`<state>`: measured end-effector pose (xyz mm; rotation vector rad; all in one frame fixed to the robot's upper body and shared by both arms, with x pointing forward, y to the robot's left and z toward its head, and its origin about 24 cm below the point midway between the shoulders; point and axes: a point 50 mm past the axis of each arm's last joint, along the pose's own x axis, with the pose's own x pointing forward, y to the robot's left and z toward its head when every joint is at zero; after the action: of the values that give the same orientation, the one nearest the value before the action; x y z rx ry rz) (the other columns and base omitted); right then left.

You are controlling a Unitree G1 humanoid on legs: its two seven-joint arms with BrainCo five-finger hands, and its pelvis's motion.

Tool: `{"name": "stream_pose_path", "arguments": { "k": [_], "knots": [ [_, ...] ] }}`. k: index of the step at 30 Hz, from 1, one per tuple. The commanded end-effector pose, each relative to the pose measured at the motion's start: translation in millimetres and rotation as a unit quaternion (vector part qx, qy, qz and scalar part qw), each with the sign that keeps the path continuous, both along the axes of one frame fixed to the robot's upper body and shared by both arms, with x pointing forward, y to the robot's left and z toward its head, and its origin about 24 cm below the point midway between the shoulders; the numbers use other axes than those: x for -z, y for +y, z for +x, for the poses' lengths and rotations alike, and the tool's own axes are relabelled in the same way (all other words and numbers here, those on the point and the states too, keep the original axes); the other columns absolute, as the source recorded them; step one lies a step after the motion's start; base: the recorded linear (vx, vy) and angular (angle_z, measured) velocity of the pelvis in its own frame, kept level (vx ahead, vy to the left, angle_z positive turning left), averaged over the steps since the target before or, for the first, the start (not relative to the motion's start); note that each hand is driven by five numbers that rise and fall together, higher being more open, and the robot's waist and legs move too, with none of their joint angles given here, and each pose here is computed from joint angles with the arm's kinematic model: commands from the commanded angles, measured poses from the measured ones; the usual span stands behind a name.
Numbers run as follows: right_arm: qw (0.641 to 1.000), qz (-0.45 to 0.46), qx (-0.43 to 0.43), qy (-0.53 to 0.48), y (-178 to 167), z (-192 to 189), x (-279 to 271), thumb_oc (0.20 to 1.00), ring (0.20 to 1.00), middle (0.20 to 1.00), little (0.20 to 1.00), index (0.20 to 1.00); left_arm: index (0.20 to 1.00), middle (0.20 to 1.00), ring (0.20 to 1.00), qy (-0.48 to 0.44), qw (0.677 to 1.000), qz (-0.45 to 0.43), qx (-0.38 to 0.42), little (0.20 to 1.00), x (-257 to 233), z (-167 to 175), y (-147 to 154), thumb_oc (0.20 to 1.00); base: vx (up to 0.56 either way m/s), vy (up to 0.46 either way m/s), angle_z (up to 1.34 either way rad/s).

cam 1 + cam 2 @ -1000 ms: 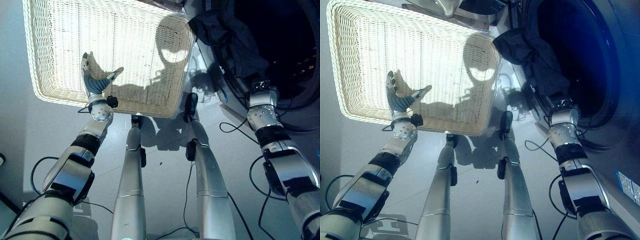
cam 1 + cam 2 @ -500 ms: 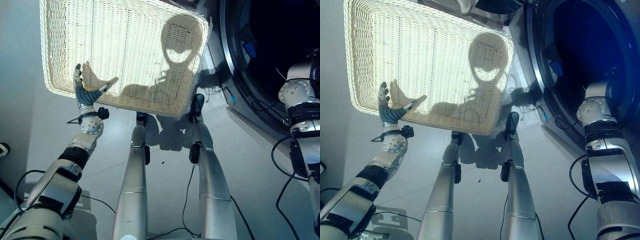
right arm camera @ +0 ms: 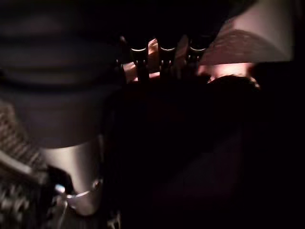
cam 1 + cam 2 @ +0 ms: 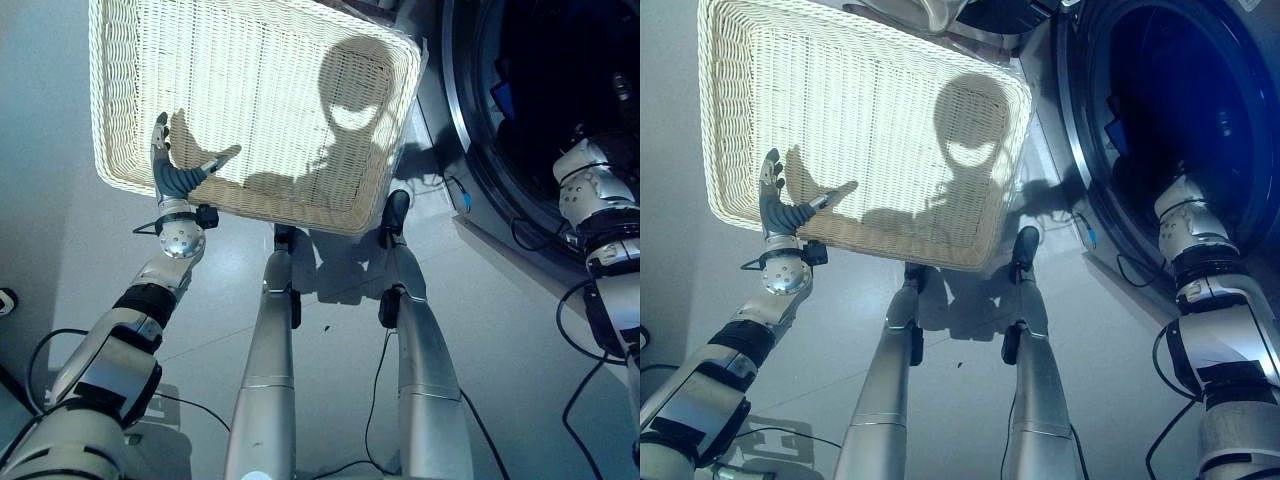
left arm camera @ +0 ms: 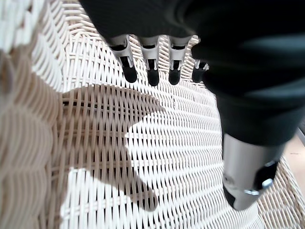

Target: Put the clothes into the washing machine.

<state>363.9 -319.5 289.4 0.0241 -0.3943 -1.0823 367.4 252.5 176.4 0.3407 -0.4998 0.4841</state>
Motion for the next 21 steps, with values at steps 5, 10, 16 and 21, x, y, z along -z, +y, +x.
{"name": "stream_pose_path", "arguments": {
  "k": [5,10,16,21],
  "knots": [
    [0.924,-0.342,0.172,0.002,17.7,-38.0,-95.4,1.000,1.000,1.000,1.000,1.000,1.000,1.000,1.000,-0.040,0.998,-0.039,-0.002,1.000,-10.7,-0.7,-1.4,1.000,0.00,0.007,0.00],
    [0.886,-0.436,0.159,0.010,45.3,-31.0,-88.2,1.000,1.000,1.000,1.000,1.000,1.000,1.000,1.000,-0.048,0.998,-0.036,0.003,1.000,-15.6,1.9,-7.8,1.000,0.00,0.006,0.00],
    [0.831,-0.540,0.135,0.003,79.5,-29.7,-76.6,1.000,1.000,1.000,1.000,1.000,1.000,1.000,1.000,-0.056,0.998,-0.029,-0.001,1.000,-19.9,2.2,-10.6,1.000,0.00,0.000,0.00],
    [0.798,-0.598,0.074,0.022,101.6,-26.8,-48.5,1.000,1.000,1.000,1.000,1.000,1.000,1.000,1.000,-0.051,0.998,-0.029,-0.001,1.000,-15.6,2.0,-14.6,1.000,-0.01,0.013,0.00]
  ]
}}
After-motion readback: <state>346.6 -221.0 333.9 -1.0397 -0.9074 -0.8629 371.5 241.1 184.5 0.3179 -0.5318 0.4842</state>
